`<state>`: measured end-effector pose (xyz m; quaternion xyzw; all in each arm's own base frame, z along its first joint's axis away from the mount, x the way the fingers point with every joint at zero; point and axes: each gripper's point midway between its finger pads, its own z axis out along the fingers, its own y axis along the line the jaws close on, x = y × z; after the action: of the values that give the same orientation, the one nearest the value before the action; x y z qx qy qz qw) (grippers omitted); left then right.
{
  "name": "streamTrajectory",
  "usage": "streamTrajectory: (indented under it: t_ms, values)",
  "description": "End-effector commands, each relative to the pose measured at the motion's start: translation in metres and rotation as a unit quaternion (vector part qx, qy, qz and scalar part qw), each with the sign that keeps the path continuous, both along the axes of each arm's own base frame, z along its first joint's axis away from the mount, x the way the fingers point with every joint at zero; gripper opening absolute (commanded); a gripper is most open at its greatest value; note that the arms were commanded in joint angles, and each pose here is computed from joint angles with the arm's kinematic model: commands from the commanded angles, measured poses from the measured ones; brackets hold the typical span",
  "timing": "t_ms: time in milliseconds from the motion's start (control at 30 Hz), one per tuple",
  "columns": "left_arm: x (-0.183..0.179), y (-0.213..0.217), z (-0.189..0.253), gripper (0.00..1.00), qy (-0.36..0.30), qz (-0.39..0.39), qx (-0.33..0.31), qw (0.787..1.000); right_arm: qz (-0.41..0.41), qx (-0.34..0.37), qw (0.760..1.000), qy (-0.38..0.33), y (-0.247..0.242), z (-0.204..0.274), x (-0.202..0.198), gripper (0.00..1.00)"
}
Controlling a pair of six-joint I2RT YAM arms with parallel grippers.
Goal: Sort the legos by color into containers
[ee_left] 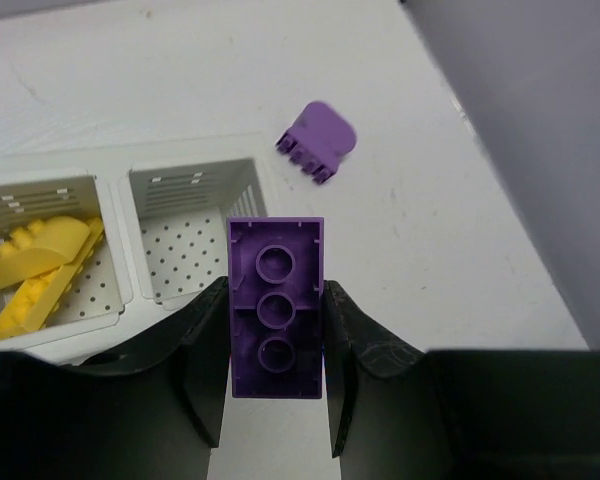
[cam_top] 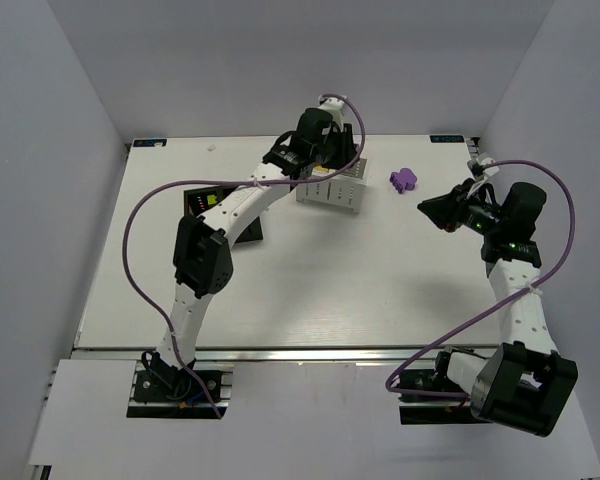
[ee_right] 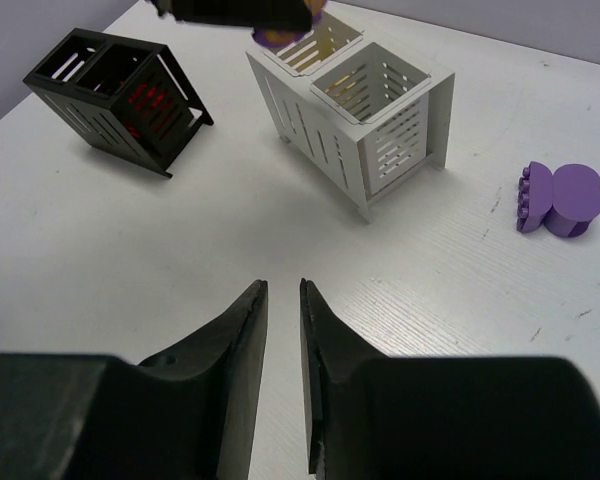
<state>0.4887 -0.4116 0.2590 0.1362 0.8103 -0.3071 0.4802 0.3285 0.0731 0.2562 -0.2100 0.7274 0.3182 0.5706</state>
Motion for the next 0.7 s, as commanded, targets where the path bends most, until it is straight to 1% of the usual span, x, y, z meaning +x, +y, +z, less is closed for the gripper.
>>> streamTrajectory:
  t_ms: [0,133,233,333,400,500,533,667]
  values:
    - [0.004,0.0,0.014,0.01,-0.01,-0.003,-0.012,1.0,0.004,-0.003,1.0,-0.014,-0.003,0.009,0.001,0.26]
    - [0.012,-0.002,0.003,0.04,-0.013,0.006,-0.012,1.0,0.005,-0.001,1.0,-0.013,-0.003,0.009,0.001,0.27]
    - [0.016,-0.005,-0.005,0.1,-0.011,0.007,-0.008,1.0,0.005,0.0,1.0,-0.013,-0.004,0.009,0.001,0.27]
    - [0.02,-0.006,-0.013,0.19,-0.008,0.009,-0.004,1.0,0.004,0.001,1.0,-0.011,-0.006,0.008,0.002,0.28]
    - [0.021,-0.006,-0.016,0.28,-0.007,0.011,-0.003,1.0,0.003,0.002,1.0,-0.009,-0.008,0.007,0.002,0.29]
    - [0.024,-0.005,-0.022,0.34,-0.004,0.02,0.003,1.0,0.004,0.005,1.0,-0.008,-0.009,0.007,0.002,0.3]
    - [0.026,-0.004,-0.024,0.37,-0.005,0.022,0.005,1.0,0.003,0.006,1.0,-0.007,-0.009,0.007,0.001,0.3]
    - [0.03,-0.005,-0.029,0.42,-0.006,0.028,0.007,1.0,0.007,0.008,1.0,-0.008,-0.009,0.007,0.001,0.3]
